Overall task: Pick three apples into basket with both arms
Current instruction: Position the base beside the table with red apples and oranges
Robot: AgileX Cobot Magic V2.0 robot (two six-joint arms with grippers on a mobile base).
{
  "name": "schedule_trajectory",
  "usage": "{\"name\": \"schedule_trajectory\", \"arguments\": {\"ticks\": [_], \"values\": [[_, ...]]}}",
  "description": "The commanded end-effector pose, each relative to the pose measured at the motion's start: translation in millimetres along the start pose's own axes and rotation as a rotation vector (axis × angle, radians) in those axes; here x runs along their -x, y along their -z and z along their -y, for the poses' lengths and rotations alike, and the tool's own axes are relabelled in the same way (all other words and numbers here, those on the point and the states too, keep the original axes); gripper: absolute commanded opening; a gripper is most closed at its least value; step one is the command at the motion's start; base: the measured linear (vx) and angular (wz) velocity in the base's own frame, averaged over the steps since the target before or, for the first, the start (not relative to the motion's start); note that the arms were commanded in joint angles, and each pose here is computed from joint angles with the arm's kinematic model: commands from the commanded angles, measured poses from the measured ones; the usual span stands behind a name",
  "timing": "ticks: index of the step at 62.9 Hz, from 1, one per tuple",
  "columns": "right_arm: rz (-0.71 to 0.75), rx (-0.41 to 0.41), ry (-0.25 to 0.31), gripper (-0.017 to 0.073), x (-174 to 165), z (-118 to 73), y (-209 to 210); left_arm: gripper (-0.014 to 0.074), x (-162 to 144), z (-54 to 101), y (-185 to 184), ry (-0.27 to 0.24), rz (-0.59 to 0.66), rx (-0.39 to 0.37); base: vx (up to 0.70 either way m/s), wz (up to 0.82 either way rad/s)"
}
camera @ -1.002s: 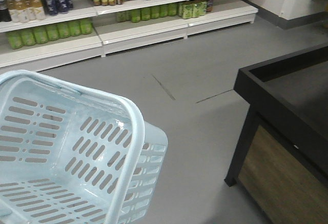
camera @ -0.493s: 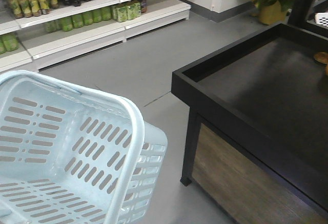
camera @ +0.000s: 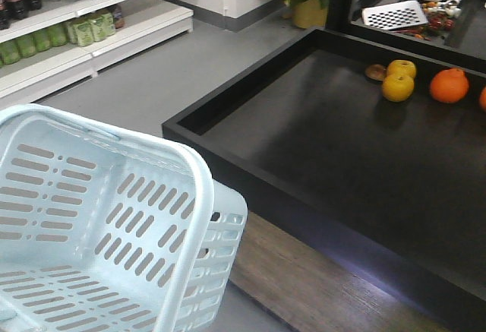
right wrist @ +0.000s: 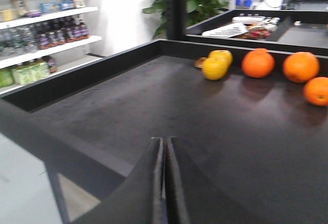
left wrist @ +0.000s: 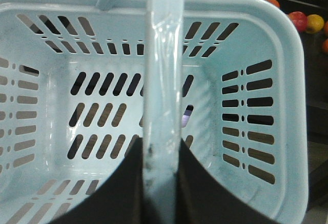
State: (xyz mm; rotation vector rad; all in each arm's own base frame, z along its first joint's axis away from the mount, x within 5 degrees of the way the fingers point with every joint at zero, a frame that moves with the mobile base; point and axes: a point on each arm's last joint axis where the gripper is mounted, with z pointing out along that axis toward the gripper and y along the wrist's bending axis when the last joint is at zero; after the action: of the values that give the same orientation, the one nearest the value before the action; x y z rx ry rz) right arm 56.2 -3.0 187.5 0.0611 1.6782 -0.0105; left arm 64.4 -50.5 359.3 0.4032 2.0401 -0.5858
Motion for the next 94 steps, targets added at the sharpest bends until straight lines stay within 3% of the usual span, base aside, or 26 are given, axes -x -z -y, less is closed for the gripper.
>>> {"name": "schedule_trajectory", "arguments": {"ticks": [1,94], "values": [[0.069,0.012,0.010,-0.0008,3.2,-0.9,-0.1,-0.0006,15.4,4.0,4.9,0.004,0.125,-0.031,0.12,-0.48],[0.069,0.012,0.010,-0.0008,3.2,-0.9,-0.1,-0.0006,15.4,4.0,4.9,0.004,0.125,-0.031,0.09,-0.33]]}}
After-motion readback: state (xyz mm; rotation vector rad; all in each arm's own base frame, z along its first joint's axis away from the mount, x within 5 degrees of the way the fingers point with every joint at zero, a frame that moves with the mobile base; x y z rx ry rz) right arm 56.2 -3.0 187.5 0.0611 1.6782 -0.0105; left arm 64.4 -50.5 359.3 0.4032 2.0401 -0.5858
